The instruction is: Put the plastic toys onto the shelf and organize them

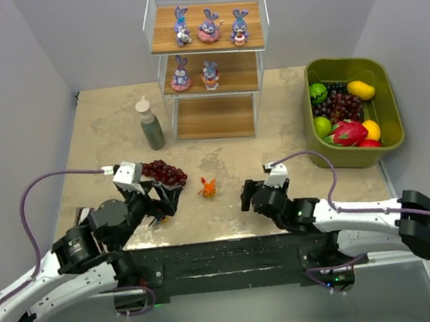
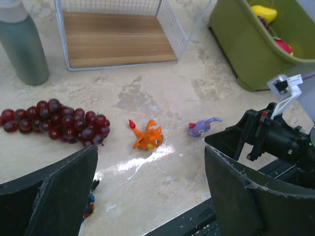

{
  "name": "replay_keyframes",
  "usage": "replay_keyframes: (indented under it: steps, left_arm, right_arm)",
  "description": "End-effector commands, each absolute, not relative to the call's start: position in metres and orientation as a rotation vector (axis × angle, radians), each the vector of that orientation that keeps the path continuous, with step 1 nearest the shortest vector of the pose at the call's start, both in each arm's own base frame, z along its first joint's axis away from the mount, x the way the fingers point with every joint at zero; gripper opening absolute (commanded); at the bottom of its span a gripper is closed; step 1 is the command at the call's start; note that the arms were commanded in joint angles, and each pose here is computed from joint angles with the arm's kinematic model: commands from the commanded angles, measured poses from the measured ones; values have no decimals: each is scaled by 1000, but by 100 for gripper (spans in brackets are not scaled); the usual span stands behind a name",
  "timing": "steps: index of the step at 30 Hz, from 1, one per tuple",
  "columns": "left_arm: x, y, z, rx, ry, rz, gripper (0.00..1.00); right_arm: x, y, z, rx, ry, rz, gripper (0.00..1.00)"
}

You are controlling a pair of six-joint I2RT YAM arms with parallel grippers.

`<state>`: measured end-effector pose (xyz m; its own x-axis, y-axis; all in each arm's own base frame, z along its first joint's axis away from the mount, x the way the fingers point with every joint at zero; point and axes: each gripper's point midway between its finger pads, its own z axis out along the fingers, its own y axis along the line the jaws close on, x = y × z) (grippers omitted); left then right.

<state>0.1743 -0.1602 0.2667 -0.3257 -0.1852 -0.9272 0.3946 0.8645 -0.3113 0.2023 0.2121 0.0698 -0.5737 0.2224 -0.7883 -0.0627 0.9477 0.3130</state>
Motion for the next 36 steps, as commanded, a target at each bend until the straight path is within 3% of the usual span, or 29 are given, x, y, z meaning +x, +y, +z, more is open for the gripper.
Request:
replay_keyframes:
  steps: [1, 7, 15, 28, 36]
  left_arm:
    - [174, -153, 233, 126, 1888, -532, 93]
    - [173, -145, 221, 120, 1960, -450, 92]
    - [163, -146, 220, 109, 1982, -527, 89]
    - [161, -138, 226, 70, 1927, -570, 91]
    - [160, -139, 226, 79, 1926, -578, 91]
  right_arm:
    - [228, 216, 90, 297, 1946, 379, 89]
    - [237, 219, 80, 258, 1927, 264, 87]
    - [243, 226, 71, 251, 1932, 213, 69]
    - [246, 230, 63, 309, 1957, 154, 50]
    - [246, 228, 53, 331, 1973, 91, 48]
